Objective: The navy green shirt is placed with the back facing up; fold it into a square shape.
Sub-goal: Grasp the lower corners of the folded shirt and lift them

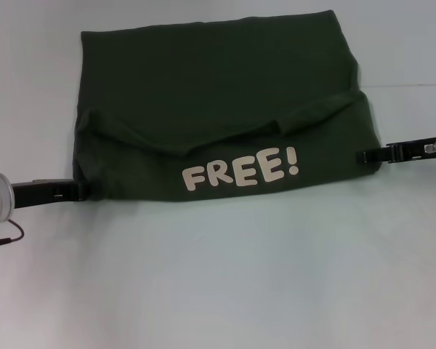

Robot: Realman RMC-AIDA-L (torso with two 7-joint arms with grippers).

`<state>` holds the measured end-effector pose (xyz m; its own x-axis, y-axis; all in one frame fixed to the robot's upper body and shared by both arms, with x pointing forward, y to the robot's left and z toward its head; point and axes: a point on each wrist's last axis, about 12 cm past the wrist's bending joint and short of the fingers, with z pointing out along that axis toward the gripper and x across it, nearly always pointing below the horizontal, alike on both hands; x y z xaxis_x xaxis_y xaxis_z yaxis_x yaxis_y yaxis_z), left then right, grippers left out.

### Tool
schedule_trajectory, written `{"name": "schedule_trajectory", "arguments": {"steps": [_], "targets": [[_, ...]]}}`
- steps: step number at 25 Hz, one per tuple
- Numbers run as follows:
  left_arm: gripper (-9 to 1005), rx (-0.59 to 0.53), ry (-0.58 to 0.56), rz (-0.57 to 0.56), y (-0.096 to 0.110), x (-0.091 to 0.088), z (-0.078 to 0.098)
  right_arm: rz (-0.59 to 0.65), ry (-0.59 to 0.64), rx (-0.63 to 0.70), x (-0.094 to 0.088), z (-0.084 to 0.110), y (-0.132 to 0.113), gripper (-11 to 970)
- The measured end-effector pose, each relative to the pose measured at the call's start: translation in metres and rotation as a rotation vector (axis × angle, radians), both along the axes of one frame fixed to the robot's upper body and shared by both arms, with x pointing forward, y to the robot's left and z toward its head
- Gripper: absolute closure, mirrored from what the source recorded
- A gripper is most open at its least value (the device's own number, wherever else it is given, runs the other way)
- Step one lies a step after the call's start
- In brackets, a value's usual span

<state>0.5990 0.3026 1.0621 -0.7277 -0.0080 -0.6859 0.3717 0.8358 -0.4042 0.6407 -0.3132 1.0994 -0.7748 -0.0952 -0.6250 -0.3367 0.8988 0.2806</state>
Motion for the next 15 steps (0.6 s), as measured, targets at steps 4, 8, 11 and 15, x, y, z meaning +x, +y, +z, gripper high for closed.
{"name": "schedule_trajectory", "arguments": {"steps": [4, 8, 11, 15], "targets": [[966, -0.001, 0.000, 0.001, 0.000, 0.000, 0.000, -0.005, -0.005, -0.009, 0.000, -0.004, 0.005, 159], [966, -0.001, -0.001, 0.002, 0.000, 0.000, 0.000, -0.001, -0.004, -0.013, 0.000, -0.008, 0.009, 159], [966, -0.001, -0.001, 0.002, 0.000, 0.000, 0.000, 0.004, -0.007, -0.014, 0.000, -0.009, 0.013, 159], [966, -0.001, -0.001, 0.000, 0.000, 0.000, 0.000, 0.007, -0.007, -0.015, -0.001, -0.011, 0.016, 160]]}}
